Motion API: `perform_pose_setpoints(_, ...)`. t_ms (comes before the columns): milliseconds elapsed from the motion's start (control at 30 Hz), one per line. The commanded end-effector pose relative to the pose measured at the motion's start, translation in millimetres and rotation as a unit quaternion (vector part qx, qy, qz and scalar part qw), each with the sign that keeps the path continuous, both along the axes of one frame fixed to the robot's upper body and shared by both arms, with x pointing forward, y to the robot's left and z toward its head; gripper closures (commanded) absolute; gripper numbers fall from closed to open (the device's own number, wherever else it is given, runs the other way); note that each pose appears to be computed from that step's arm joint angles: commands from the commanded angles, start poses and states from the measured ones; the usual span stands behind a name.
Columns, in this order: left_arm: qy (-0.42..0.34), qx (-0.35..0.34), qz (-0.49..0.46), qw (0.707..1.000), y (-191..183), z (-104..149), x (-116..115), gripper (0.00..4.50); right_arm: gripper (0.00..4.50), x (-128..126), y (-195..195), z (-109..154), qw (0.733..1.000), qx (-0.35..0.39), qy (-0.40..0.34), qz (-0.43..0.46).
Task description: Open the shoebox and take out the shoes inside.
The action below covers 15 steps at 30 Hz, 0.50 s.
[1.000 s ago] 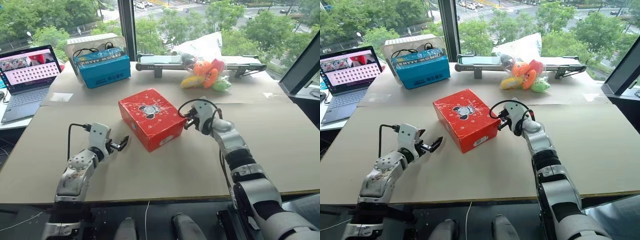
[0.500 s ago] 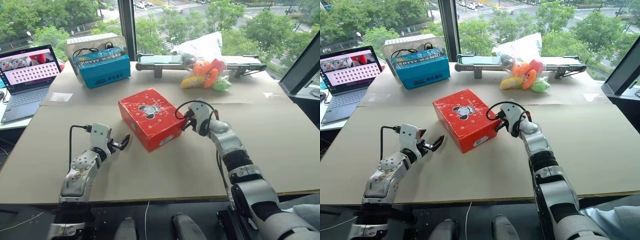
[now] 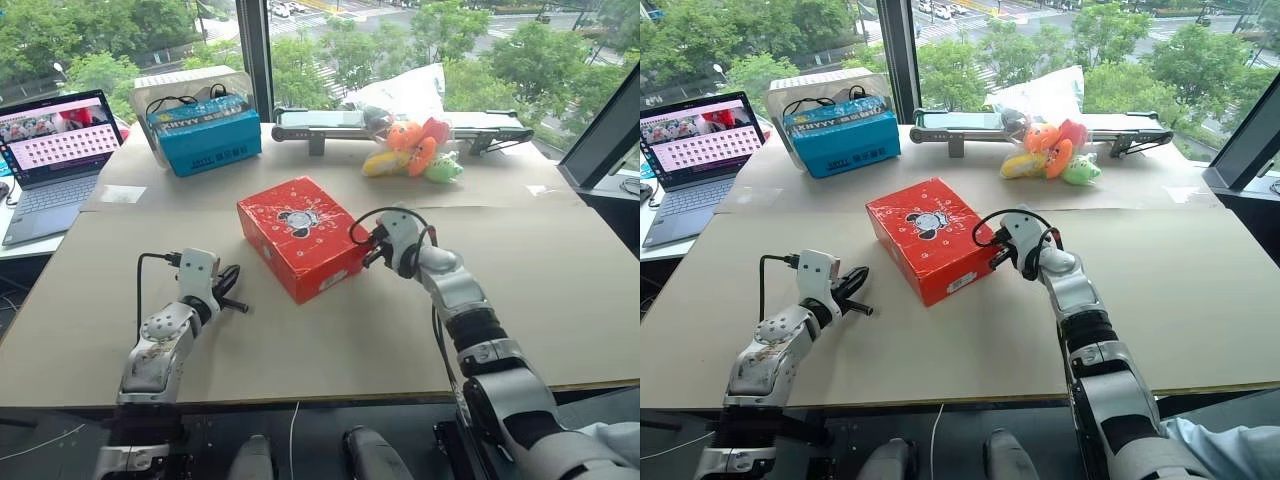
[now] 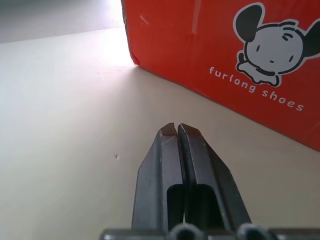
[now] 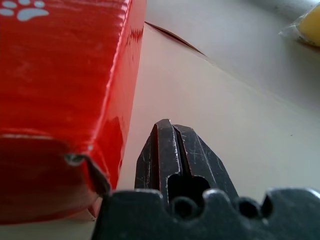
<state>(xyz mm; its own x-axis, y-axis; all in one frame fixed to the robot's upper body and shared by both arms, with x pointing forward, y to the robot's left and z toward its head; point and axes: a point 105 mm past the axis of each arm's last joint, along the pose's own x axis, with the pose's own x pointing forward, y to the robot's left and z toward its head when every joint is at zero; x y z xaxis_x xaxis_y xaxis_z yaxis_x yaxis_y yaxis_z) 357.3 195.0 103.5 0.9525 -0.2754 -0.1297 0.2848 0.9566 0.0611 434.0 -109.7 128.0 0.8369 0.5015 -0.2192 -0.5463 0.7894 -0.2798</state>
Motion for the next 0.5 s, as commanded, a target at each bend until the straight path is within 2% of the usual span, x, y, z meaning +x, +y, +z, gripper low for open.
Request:
perform_pose_setpoints(33,-0.016,0.002,-0.026,1.000,-20,9,8,4.47,4.50,-4,6,23,0.999,0.007,-0.032,0.009)
perform_pose_setpoints(167,-0.019,-0.009,-0.062,0.998,-45,12,10,4.47,4.50,-21,21,29,0.999,0.009,-0.034,0.041)
perform_pose_setpoints(267,-0.019,-0.004,-0.107,0.994,-66,13,5,4.47,4.50,-45,39,28,0.997,0.009,-0.026,0.078)
perform_pose_setpoints(500,-0.005,0.011,-0.187,0.982,-78,16,-10,4.47,4.50,-99,68,20,0.988,0.010,0.017,0.152)
